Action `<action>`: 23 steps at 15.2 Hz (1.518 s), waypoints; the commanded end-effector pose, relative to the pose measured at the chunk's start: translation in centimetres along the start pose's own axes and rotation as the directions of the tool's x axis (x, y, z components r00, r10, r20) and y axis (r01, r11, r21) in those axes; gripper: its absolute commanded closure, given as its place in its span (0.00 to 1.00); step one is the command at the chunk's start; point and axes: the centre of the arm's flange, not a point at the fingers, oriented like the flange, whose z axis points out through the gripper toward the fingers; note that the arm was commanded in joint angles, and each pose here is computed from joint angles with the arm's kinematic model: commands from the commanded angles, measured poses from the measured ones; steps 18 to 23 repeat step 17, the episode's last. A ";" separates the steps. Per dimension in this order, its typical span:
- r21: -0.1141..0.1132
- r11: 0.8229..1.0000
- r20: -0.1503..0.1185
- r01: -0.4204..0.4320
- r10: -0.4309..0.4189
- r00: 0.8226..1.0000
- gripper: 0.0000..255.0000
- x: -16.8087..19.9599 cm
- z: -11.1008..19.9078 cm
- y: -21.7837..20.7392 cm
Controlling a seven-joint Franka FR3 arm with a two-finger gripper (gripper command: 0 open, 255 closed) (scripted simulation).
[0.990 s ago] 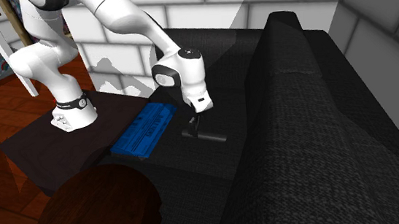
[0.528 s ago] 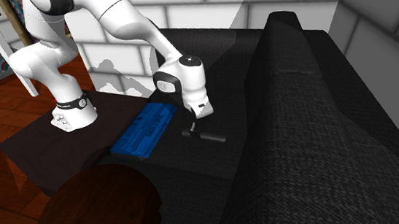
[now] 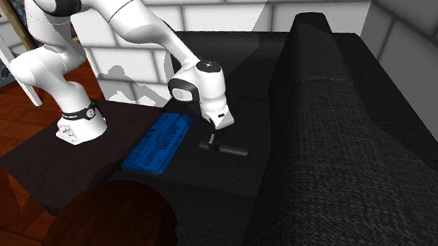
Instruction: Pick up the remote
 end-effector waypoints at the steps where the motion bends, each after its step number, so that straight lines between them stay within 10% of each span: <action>1: 0.000 1.000 0.001 0.001 -0.001 1.000 1.00 0.1 -0.4 0.0; 23: 0.000 1.000 0.001 0.001 -0.001 1.000 1.00 0.1 -7.8 -0.6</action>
